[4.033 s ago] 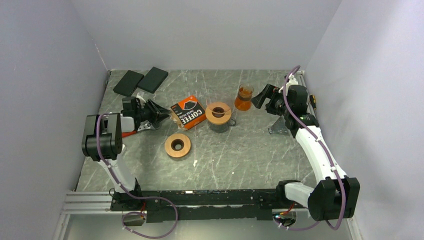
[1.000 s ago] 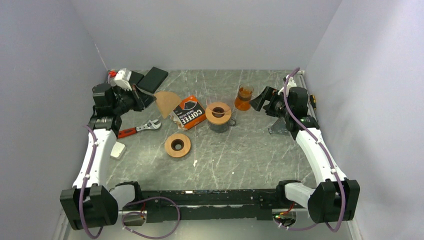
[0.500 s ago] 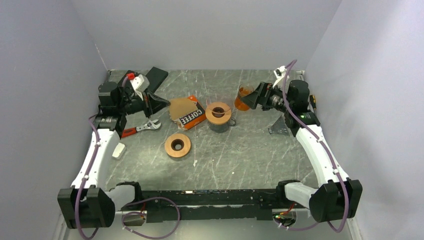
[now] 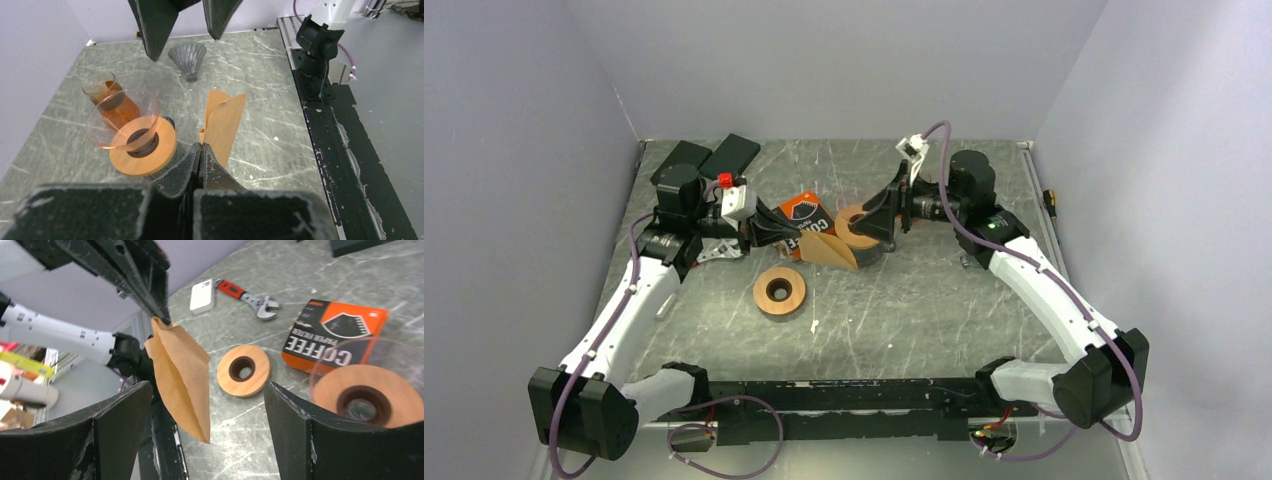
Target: Place the coffee filter in the dripper
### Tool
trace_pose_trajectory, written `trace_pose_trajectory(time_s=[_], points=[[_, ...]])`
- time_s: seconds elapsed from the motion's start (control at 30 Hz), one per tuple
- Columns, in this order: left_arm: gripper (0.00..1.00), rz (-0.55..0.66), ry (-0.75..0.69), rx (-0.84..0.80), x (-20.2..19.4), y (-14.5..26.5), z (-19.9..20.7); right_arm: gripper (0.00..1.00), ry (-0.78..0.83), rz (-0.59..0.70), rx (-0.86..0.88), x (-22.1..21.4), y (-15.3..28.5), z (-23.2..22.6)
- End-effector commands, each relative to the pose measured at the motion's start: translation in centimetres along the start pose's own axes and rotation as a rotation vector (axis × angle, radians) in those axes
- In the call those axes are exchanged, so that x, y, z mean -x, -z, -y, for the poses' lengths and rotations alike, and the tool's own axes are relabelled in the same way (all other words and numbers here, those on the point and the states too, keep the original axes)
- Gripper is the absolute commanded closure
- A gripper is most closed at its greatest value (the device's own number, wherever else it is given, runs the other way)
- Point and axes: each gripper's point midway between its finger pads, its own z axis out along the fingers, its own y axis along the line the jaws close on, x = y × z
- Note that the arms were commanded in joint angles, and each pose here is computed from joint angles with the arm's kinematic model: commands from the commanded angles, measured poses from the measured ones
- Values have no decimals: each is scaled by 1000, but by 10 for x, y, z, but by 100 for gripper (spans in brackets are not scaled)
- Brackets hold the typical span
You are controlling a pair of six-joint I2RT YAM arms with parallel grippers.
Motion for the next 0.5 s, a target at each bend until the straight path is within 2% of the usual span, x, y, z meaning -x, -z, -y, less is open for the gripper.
trace_pose_trajectory(time_s=[0.0, 0.1, 0.27, 0.47], points=[[100, 41, -107, -65, 16, -5, 9, 16, 150, -21, 114, 4, -10, -31], [100, 40, -114, -59, 16, -6, 10, 28, 158, -54, 125, -5, -15, -34], [100, 41, -113, -63, 15, -8, 11, 29, 157, -84, 92, -16, -23, -32], [100, 48, -121, -79, 17, -10, 15, 38, 142, -100, 54, -22, -29, -23]])
